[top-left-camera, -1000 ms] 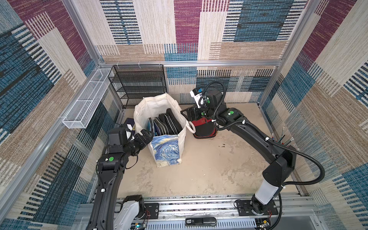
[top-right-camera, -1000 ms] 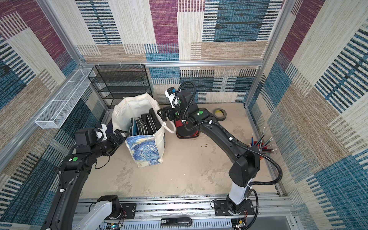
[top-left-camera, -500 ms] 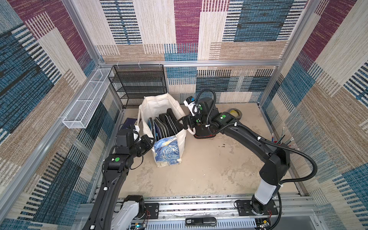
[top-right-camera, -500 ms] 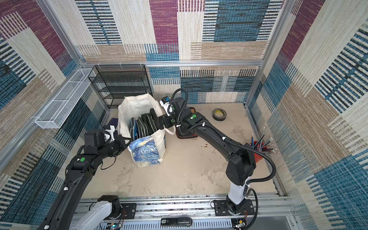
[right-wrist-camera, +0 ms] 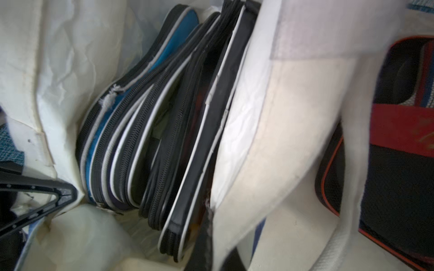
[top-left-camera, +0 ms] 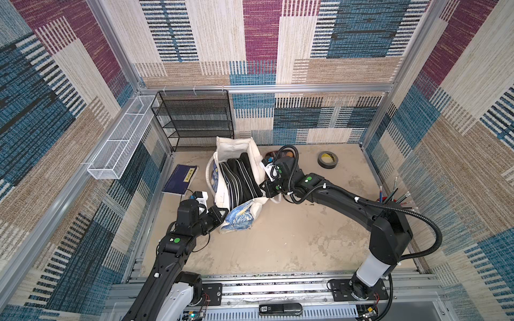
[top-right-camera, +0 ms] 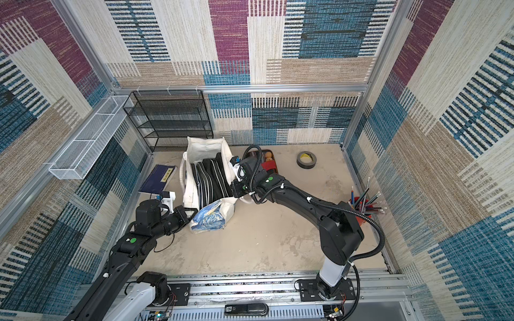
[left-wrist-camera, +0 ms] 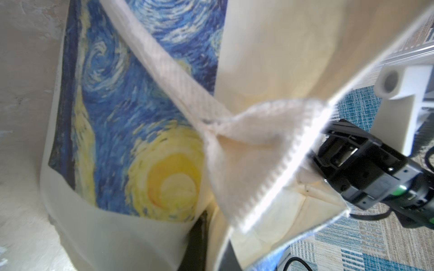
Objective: Remove the ping pong set from the canvas bag
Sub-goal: Adjust the canvas bag at the center of the board.
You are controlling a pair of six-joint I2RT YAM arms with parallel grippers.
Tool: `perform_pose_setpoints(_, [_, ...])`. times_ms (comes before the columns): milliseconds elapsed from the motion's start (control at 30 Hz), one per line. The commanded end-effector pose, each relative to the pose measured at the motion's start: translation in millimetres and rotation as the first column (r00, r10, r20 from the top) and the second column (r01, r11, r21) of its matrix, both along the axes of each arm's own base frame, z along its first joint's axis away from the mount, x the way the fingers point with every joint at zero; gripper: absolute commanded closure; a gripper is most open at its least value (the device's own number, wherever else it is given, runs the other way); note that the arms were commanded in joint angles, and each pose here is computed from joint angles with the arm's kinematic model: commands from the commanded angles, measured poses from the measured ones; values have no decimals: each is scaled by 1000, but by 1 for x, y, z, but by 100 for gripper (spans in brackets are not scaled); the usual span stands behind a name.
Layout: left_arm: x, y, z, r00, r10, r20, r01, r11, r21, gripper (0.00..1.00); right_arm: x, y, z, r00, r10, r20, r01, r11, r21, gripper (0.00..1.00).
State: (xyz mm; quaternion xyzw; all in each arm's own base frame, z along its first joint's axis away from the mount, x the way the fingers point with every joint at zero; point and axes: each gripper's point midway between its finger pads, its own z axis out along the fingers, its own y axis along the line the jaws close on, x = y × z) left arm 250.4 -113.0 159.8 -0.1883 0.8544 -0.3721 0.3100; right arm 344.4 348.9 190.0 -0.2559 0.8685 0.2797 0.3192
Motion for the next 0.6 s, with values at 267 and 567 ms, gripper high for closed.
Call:
perform_pose_setpoints(267, [-42,63,-61,933,267,-241,-188,933,306,100,-9,-23,-25,997,-69,-28,67,996,-54,100])
perform_pose_setpoints(567, [-28,106,-1,907,411,-94,-331,831,447,100,-3,-25,32,992,-93,79,91,995,27,100])
